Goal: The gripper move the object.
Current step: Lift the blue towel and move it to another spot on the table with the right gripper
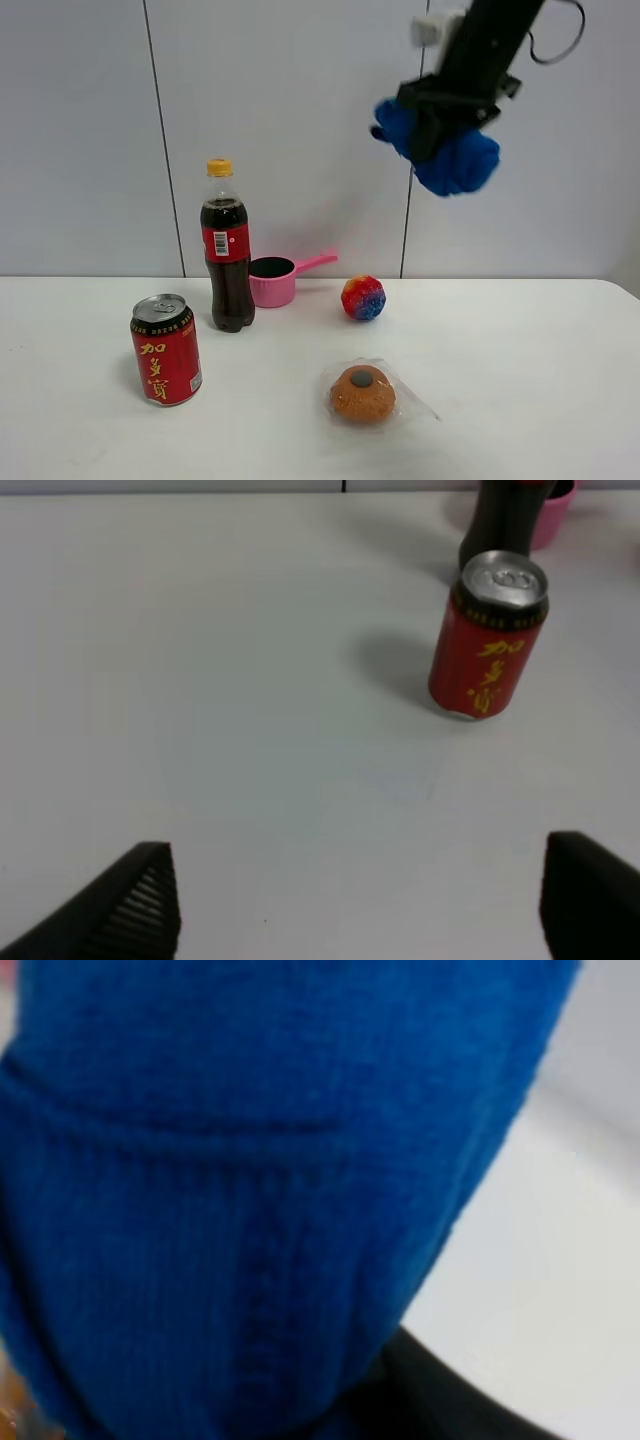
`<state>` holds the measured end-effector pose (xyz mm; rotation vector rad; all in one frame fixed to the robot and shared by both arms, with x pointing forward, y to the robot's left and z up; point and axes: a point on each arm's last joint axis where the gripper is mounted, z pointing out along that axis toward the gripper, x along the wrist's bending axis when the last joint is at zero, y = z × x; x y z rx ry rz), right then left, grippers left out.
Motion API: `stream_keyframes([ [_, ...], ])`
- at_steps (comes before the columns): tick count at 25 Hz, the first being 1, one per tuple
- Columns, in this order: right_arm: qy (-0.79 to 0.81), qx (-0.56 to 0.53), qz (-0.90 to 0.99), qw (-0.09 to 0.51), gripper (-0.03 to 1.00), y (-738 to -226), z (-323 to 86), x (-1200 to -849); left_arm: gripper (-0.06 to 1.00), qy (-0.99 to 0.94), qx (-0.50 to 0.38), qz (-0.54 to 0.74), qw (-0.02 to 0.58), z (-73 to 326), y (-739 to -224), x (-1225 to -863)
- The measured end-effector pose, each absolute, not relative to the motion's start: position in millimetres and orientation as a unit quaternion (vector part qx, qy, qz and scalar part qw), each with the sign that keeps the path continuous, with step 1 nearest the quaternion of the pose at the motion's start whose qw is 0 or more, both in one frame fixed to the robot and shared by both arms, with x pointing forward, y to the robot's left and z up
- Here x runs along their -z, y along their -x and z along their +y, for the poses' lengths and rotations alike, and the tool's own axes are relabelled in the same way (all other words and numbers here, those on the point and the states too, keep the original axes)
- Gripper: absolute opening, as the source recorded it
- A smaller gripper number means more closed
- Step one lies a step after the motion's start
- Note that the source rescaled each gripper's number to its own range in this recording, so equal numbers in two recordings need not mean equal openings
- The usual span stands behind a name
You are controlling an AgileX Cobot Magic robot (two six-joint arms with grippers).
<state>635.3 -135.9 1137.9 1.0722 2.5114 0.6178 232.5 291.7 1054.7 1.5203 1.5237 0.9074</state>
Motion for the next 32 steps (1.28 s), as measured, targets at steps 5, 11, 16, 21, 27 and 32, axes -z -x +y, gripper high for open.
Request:
stream_keyframes([
  [5, -0.212, -0.272, 0.92, 0.186, 0.0, -601, -72, -1169, 1.0, -0.599, -0.357, 0.6, 0.392, 292, -232, -1055],
  [11, -0.093, -0.276, 0.947, 0.138, 0.0, -566, -6, -1149, 1.0, -0.599, -0.357, 0.6, 0.392, 292, -232, -1055],
  [16, -0.039, -0.235, 0.967, 0.095, 0.0, -563, 36, -1094, 1.0, -0.599, -0.357, 0.6, 0.392, 292, -232, -1055],
  [21, 0.054, -0.198, 0.976, 0.072, 0.0, -554, 66, -1049, 1.0, -0.599, -0.357, 0.6, 0.392, 292, -232, -1055],
  [27, 0.116, -0.187, 0.973, 0.063, 0.0, -537, 86, -1034, 1.0, -0.599, -0.357, 0.6, 0.392, 292, -232, -1055],
  [32, 0.156, -0.17, 0.971, 0.053, 0.0, -532, 96, -1013, 1.0, -0.599, -0.357, 0.6, 0.392, 292, -232, -1055],
])
